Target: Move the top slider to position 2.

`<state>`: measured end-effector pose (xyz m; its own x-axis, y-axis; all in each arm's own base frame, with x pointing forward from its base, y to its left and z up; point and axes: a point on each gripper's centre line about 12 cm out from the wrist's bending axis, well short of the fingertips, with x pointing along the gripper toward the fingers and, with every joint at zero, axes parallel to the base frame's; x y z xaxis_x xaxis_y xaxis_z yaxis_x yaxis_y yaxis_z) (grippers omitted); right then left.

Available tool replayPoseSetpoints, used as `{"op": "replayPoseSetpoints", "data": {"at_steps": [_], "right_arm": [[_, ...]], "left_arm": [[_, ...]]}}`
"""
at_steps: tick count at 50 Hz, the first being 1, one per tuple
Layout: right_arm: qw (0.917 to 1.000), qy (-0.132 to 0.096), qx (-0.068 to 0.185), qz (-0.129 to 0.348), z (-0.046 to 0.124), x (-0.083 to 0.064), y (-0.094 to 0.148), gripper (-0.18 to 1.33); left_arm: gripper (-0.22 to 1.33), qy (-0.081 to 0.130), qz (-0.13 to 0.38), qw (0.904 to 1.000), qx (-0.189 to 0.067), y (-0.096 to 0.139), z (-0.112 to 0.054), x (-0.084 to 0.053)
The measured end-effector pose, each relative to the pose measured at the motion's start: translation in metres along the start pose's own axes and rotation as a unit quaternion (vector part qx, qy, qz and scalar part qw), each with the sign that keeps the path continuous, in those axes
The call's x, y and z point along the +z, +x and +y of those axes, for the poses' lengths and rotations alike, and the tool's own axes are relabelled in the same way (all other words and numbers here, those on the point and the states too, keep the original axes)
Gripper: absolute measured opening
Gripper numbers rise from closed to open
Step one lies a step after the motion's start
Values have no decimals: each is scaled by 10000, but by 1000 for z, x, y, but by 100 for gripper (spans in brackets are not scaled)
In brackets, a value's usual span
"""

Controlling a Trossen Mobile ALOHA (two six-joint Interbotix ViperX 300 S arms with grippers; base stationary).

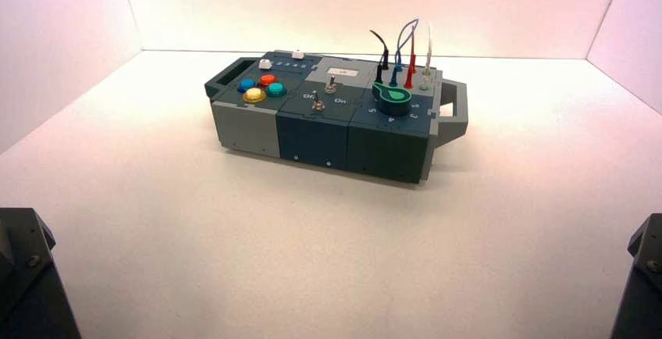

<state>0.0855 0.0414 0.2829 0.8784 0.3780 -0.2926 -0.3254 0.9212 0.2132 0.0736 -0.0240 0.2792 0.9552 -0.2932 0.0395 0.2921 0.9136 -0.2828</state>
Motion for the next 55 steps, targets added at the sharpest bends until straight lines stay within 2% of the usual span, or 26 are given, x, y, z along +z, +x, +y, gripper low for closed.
{"op": "replayPoseSetpoints", "data": {"at_steps": [20,26,31,37,40,41,42,43,44,45,46,47,49,51,52,55], "right_arm": [[10000,-12,46,24,1,0,0,-14],[9999,12,61,158,0,-2,5,-14],[9989,63,46,469,-1,-5,15,-15],[9946,174,9,1018,-4,-10,30,-14],[9916,292,15,1262,-4,-11,36,-4],[9892,385,27,1414,-4,-13,41,9],[9887,396,29,1443,-4,-13,41,11],[9859,487,32,1600,-5,-16,46,35],[9846,520,36,1671,-5,-17,47,45],[9824,575,34,1778,-5,-18,50,54],[9809,609,32,1849,-5,-19,52,57],[9787,641,28,1949,-6,-21,54,59],[9738,729,27,2152,-6,-25,60,58],[9701,788,28,2294,-7,-28,64,58],[9684,828,15,2354,-7,-29,66,58],[9626,933,15,2544,-8,-32,72,58]], "left_arm": [[-16,-12,133,9999,36,4,1,-2],[-16,-60,481,9987,125,15,3,-9],[-16,-115,973,9948,264,30,5,-15],[-16,-106,1555,9868,438,52,5,-14],[-16,-48,1819,9820,506,66,4,-9],[-16,-28,1907,9802,522,70,4,-8],[-16,-9,1971,9789,545,73,4,-7],[-16,12,2047,9773,553,76,4,-7],[-16,47,2135,9753,570,80,4,-7],[-16,81,2239,9728,588,84,4,-7],[-16,156,2425,9681,610,93,4,-5],[-16,155,2446,9675,615,94,4,-5],[-10,235,2690,9607,644,106,3,-2],[6,285,2894,9544,675,115,4,-3],[26,348,3121,9469,698,124,5,-6],[63,436,3420,9360,715,138,5,-9]]}}
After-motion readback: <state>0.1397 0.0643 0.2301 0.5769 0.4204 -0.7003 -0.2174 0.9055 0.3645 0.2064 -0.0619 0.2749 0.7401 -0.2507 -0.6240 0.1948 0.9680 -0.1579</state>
